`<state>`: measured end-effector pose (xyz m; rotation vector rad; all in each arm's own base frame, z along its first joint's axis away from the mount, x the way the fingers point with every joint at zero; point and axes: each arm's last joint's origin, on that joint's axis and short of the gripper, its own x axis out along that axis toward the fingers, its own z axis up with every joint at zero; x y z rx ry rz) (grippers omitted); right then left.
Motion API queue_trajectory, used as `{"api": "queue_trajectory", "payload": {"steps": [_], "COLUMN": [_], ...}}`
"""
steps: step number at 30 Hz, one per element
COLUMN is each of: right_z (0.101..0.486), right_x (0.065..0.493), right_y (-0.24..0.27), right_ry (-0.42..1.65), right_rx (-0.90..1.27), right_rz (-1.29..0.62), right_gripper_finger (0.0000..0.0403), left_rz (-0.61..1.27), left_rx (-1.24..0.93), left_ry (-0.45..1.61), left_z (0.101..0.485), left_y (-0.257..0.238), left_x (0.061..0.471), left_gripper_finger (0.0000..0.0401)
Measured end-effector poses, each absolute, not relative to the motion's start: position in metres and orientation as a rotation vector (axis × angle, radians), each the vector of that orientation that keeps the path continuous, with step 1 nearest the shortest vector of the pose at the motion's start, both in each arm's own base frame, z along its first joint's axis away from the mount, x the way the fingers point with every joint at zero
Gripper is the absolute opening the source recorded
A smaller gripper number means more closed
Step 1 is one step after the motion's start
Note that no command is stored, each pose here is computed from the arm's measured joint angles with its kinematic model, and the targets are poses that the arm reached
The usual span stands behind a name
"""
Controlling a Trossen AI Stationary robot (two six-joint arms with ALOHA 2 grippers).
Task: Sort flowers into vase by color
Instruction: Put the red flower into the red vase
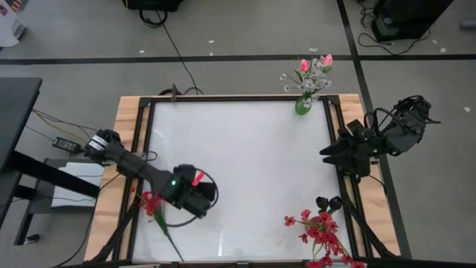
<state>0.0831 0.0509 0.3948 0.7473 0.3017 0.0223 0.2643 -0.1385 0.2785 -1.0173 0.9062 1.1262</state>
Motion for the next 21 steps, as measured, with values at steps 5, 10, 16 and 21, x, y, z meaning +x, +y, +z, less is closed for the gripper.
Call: {"api": "queue_trajectory", "payload": {"steps": [5, 10, 16, 21], "right_z": [0.395, 0.395, 0.394, 0.394], "right_x": [0.084, 0.084, 0.085, 0.086], "right_y": [0.050, 0.049, 0.048, 0.046], "right_ry": [0.306, 0.306, 0.306, 0.298], "right_rx": [0.755, 0.758, 0.752, 0.730], "right_rz": [0.023, 0.018, 0.002, -0.013], "right_gripper_finger": [0.0217, 0.0217, 0.0217, 0.0217], "left_rz": [1.165, 1.091, 1.041, 1.044], "left_rx": [-1.130, -1.192, -1.119, -1.043], "left_ry": [1.000, 1.189, 1.334, 1.380], "left_z": [0.243, 0.235, 0.231, 0.209], "left_y": [-0.157, -0.184, -0.216, -0.222], "left_x": [0.250, 0.235, 0.203, 0.184], "left_gripper_finger": [0.0213, 0.0213, 0.0213, 0.0213]}}
